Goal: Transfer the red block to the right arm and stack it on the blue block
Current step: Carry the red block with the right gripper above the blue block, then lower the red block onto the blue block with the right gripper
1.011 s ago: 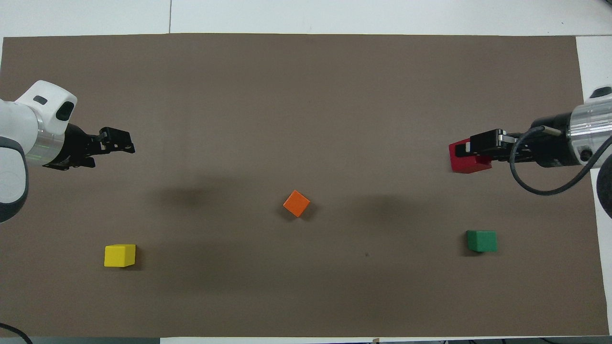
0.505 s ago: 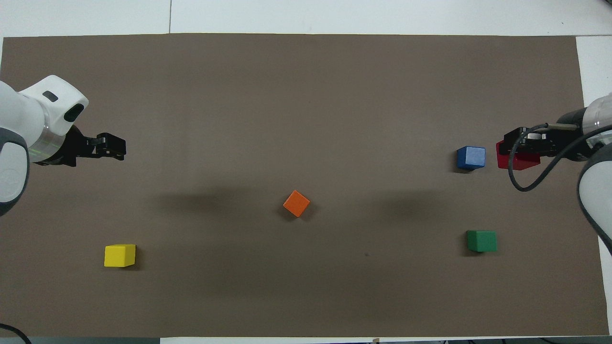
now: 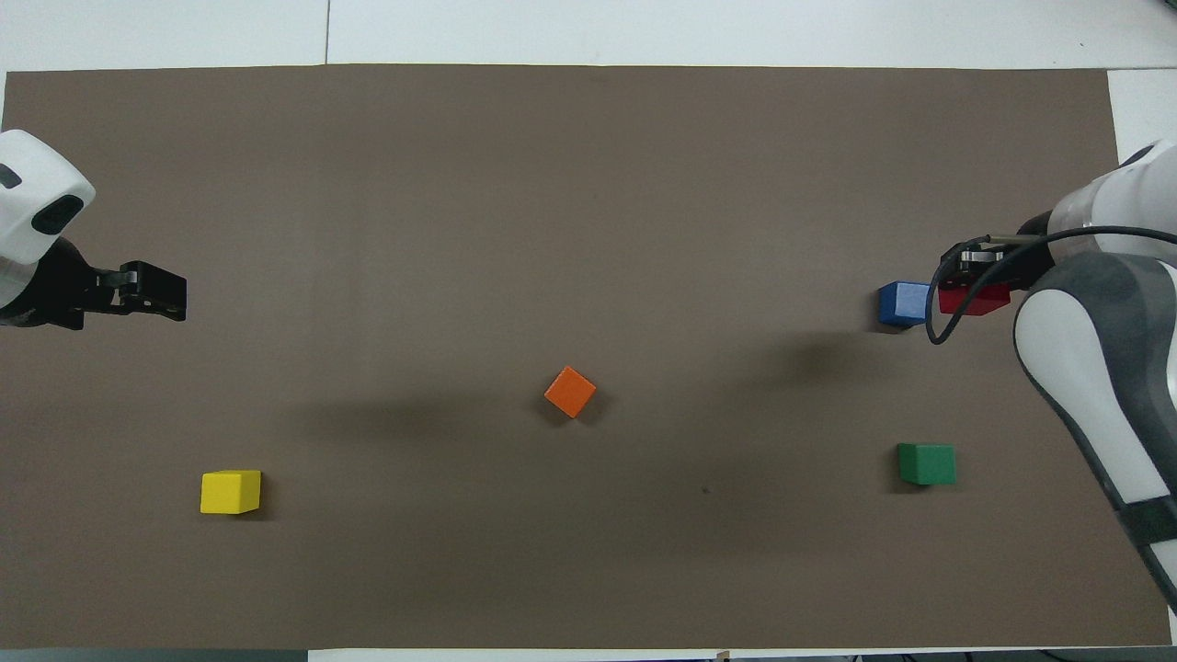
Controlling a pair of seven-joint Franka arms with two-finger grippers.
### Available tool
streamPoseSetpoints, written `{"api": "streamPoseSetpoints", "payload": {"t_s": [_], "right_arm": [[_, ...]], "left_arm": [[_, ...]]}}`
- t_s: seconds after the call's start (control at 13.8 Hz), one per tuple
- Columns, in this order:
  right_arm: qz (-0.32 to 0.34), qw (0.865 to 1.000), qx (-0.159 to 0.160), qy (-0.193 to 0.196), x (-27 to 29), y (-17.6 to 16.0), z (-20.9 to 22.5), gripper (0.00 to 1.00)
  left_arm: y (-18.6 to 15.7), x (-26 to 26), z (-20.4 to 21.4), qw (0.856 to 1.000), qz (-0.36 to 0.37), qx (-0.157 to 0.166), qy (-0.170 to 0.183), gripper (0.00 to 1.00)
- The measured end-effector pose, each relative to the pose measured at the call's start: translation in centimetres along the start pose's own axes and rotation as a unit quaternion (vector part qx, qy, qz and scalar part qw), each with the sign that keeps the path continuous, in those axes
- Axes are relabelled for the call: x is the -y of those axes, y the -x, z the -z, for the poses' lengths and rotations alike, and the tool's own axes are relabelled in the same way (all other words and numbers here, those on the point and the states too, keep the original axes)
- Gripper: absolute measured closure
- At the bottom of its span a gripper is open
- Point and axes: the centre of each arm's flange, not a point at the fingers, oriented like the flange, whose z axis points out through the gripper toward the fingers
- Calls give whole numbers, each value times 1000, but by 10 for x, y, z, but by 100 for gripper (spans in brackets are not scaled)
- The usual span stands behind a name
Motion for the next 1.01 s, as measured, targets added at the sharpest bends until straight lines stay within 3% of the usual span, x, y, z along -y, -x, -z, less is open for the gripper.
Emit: {"api": "streamPoseSetpoints", "payload": {"t_s": [0.58,1.01], "right_arm": [[-35,999,-10,-1,-16,1,-39,44],[-34,999,-18,-2,-11,1,-41,44]], "left_arm": [[7,12,8,1000,9,-1,12,0],[3,7,10,1000,6,-5,12,0]]}}
